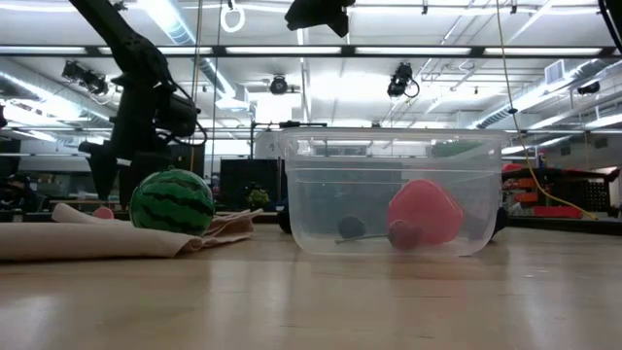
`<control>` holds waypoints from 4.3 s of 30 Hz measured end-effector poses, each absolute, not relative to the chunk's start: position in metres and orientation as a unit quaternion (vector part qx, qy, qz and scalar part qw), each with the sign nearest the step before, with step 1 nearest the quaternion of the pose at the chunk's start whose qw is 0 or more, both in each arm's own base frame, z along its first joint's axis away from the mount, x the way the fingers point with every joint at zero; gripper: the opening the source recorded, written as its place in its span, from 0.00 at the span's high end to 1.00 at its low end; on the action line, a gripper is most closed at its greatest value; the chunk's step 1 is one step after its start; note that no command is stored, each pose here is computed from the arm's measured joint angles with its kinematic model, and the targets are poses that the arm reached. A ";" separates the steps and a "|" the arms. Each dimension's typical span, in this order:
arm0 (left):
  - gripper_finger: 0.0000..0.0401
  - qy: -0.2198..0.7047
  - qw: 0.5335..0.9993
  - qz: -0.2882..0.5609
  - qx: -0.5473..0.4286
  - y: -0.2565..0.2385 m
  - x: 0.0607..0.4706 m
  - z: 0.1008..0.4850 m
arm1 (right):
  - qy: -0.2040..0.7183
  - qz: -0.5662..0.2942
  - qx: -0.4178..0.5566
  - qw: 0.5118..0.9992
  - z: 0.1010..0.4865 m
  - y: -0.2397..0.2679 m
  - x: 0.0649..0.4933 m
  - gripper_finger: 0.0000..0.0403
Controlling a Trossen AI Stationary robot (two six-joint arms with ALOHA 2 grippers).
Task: Pick and placing Produce into tupperware
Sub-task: Put the peach into the transparent bin
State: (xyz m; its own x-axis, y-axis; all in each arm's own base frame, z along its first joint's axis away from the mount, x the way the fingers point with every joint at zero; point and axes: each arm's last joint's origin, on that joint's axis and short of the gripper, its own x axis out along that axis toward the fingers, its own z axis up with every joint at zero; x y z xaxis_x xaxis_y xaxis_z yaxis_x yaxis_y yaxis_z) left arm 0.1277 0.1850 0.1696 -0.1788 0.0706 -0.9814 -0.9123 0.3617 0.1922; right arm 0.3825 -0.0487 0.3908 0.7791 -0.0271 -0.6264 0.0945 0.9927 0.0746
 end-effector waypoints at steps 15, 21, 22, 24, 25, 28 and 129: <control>0.35 0.641 0.527 0.440 -0.343 0.188 0.130 0.158 | 0.330 -0.027 0.049 0.942 0.391 -0.044 0.383 0.78; 0.36 0.638 0.529 0.442 -0.344 0.189 0.131 0.156 | 0.330 -0.026 0.049 0.942 0.391 -0.044 0.383 0.78; 0.37 0.636 0.530 0.442 -0.343 0.189 0.131 0.156 | 0.330 -0.026 0.049 0.942 0.391 -0.044 0.383 0.78; 0.37 0.636 0.530 0.443 -0.343 0.189 0.130 0.155 | 0.330 -0.027 0.049 0.942 0.391 -0.044 0.383 0.78; 0.37 0.637 0.530 0.444 -0.342 0.189 0.130 0.154 | 0.330 -0.027 0.049 0.942 0.391 -0.044 0.383 0.78; 0.37 0.637 0.529 0.445 -0.341 0.189 0.130 0.154 | 0.330 -0.027 0.048 0.943 0.391 -0.044 0.383 0.78; 0.73 0.613 0.580 0.429 -0.321 0.195 0.139 0.203 | 0.331 -0.031 0.044 0.942 0.391 -0.048 0.383 0.78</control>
